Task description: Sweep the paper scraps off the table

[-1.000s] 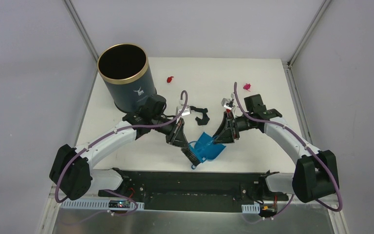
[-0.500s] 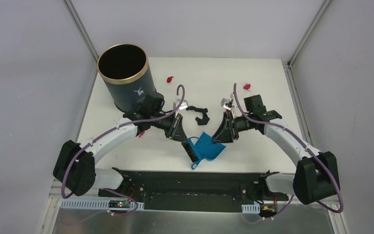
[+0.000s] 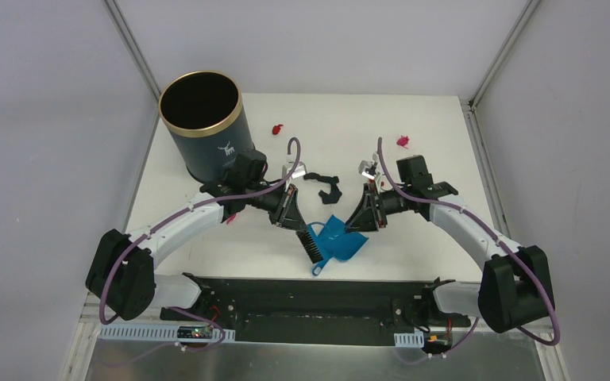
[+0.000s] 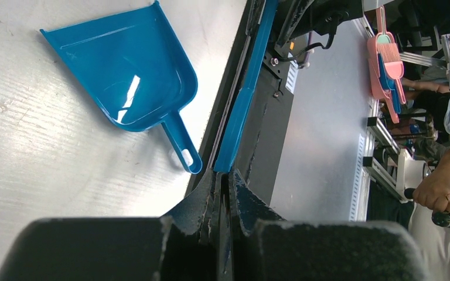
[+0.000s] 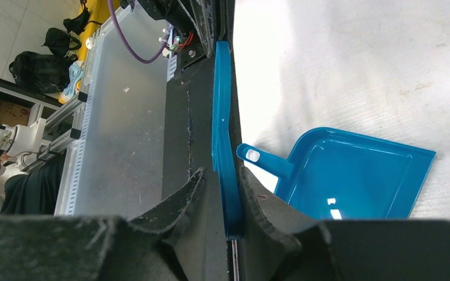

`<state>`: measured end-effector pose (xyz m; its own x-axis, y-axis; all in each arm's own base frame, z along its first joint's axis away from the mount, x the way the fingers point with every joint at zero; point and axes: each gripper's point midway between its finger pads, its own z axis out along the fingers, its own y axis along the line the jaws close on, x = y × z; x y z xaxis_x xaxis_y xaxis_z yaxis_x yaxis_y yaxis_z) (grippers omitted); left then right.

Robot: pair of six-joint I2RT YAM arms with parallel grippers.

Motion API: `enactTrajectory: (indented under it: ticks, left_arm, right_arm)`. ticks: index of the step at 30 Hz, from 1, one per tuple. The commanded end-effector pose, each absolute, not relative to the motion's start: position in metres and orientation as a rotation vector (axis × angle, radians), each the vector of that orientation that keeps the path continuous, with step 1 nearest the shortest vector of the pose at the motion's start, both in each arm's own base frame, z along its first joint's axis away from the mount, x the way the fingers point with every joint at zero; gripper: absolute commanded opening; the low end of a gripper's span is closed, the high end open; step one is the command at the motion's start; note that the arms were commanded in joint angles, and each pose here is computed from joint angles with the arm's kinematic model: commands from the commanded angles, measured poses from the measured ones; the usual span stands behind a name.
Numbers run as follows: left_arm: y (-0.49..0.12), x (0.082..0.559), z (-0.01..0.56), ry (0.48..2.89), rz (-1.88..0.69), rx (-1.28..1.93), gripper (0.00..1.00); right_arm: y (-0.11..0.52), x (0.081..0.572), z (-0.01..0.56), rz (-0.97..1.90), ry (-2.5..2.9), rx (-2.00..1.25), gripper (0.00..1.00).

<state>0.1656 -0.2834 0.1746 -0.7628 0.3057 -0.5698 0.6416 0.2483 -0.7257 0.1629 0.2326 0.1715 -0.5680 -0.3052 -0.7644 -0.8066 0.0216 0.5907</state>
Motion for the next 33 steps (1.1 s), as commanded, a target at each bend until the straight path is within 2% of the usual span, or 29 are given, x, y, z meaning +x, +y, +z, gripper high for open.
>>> enactTrajectory:
  ticks: [1, 8, 11, 16, 17, 19, 21, 22, 25, 28, 33]
  left_arm:
    - [-0.283, 0.173, 0.188, 2.128, -1.502, 0.875, 0.0]
    - [-0.28, 0.175, 0.189, 2.125, -1.487, 0.859, 0.0]
    - [-0.28, 0.175, 0.189, 2.12, -1.483, 0.859, 0.0]
    - [-0.279, 0.179, 0.182, 2.161, -1.453, 0.834, 0.0]
    - [-0.277, 0.183, 0.178, 2.185, -1.414, 0.822, 0.08]
    - [-0.271, 0.191, 0.172, 2.223, -1.321, 0.8, 0.29]
    - [-0.265, 0.198, 0.171, 2.232, -1.228, 0.777, 0.46]
    - [-0.263, 0.197, 0.175, 2.217, -1.214, 0.787, 0.51]
    - [-0.254, 0.201, 0.183, 2.183, -1.116, 0.749, 0.61]
    - [-0.263, 0.187, 0.183, 2.186, -1.028, 0.757, 0.62]
    - [-0.296, 0.153, 0.14, 2.291, -0.621, 0.942, 0.66]
  right_arm:
    - [0.236, 0.168, 0.17, 1.552, 1.864, -1.138, 0.27]
    - [0.236, 0.17, 0.167, 1.55, 1.889, -1.121, 0.23]
    - [0.237, 0.171, 0.167, 1.554, 1.895, -1.115, 0.1]
    - [0.237, 0.175, 0.17, 1.551, 1.891, -1.103, 0.0]
    - [0.237, 0.178, 0.17, 1.54, 1.894, -1.094, 0.0]
    - [0.232, 0.19, 0.171, 1.499, 1.923, -1.049, 0.0]
    - [0.223, 0.209, 0.176, 1.458, 1.962, -0.971, 0.0]
    - [0.217, 0.22, 0.178, 1.433, 1.994, -0.921, 0.0]
    - [0.193, 0.25, 0.185, 1.309, 2.113, -0.785, 0.0]
    - [0.169, 0.269, 0.195, 1.138, 2.174, -0.675, 0.0]
    - [0.131, 0.283, 0.207, 0.8, 2.143, -0.577, 0.0]
